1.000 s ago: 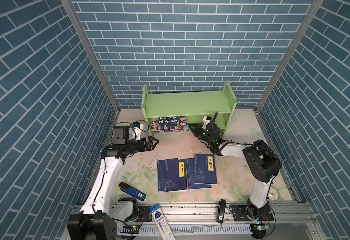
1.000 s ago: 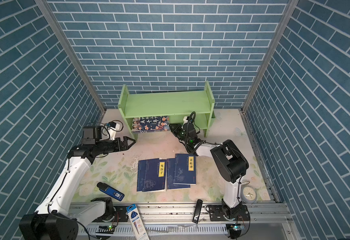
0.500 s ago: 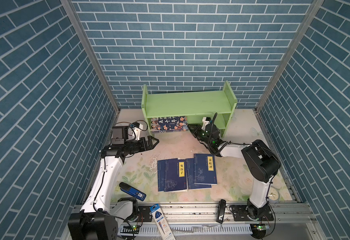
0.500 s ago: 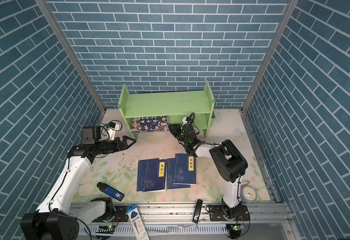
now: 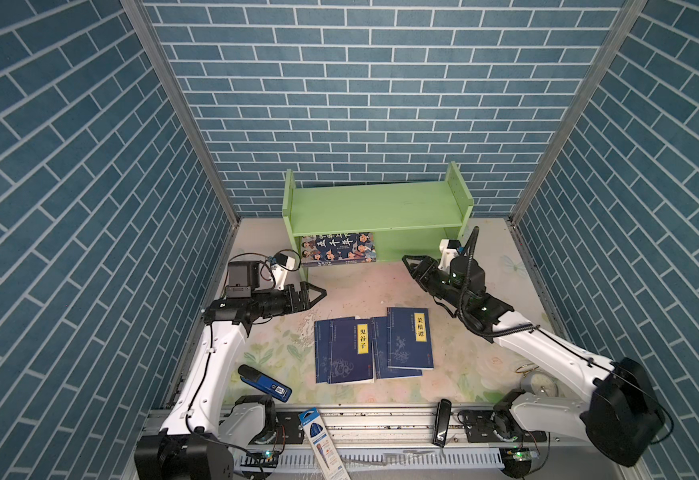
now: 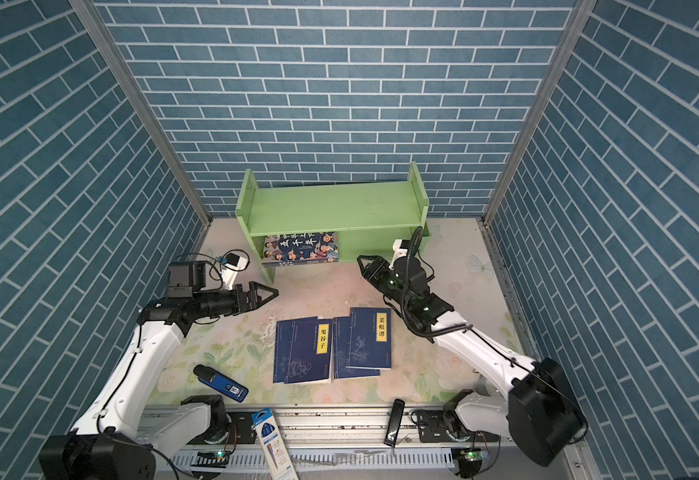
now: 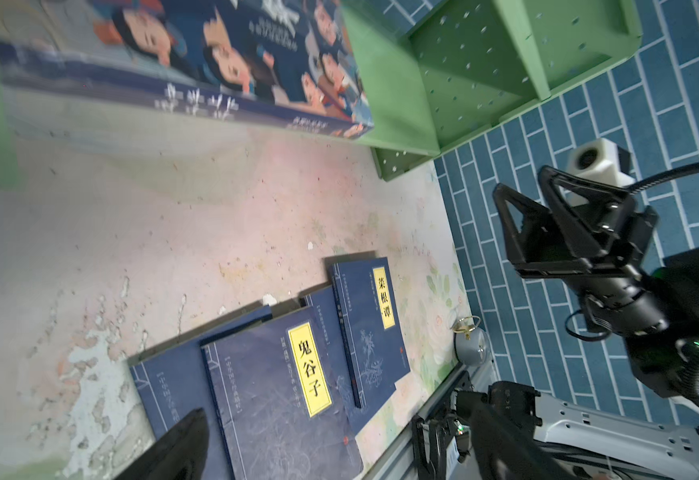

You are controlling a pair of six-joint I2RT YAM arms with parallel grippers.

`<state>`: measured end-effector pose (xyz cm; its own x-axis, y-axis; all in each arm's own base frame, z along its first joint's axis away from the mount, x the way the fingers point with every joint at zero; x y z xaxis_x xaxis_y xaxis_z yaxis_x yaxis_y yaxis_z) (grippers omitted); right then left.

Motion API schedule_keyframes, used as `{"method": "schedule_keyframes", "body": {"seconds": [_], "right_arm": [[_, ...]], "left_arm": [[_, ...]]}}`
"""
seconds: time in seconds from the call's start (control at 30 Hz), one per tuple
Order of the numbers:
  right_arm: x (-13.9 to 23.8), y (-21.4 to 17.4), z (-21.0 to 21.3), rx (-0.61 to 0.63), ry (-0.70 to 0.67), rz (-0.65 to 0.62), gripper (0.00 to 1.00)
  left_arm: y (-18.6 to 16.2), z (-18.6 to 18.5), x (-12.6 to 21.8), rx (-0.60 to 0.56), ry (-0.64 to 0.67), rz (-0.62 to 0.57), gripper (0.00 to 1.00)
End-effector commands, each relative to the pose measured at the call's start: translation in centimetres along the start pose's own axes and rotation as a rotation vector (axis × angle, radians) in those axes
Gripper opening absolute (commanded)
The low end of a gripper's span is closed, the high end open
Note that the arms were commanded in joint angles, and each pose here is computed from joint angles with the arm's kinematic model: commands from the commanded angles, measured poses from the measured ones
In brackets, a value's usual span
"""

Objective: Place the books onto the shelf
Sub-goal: 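Move both grippers from the shelf down to the blue books on the table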

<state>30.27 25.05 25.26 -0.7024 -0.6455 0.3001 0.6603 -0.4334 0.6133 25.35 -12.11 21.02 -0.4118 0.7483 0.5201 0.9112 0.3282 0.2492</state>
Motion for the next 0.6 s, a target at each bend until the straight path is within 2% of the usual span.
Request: {"method": "schedule_keyframes", "body": {"seconds": [0.0,0.1,0.23,0.3,0.47,0.57], "right_arm": [[3.4,-6.7,-6.7,0.043,-0.292,0.289,0.60],[4.9,-8.6,-9.1,0.041,-0.375,0.354,0.67],[5.5,-10.4,-12.6,-0.003,-0.478,0.381,0.72],[5.1,-11.4,-14.1,-0.034,-0.478,0.386,0.73],[4.8,-12.5,-16.2,-0.076,-0.495,0.389,0.74],[4.0,-13.2,-16.1,-0.096,-0.435,0.416,0.74]], "left_arm": [[-2.5,2.1,-1.9,0.092,0.046,0.114,1.00],[-3.7,2.1,-3.6,0.068,0.040,0.178,1.00],[-5.7,0.1,-5.9,-0.086,-0.006,0.290,1.00],[-6.6,-0.9,-7.3,-0.124,-0.026,0.338,1.00],[-7.3,-2.9,-11.4,-0.198,-0.045,0.370,1.00],[-7.8,-3.7,-14.0,-0.234,-0.023,0.414,1.00]]}}
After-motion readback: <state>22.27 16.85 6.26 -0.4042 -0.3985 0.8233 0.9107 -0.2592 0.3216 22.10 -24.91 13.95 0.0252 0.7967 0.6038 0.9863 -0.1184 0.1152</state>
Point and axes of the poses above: each gripper's point midway between its finger pads, its own x axis back along the fingers, its own z axis along the line the jaws close on, y = z × x, the point moved 1 cm from there along x, back along the fingers, and after that the axes turned 14 degrees about x, right-handed, at the moved point
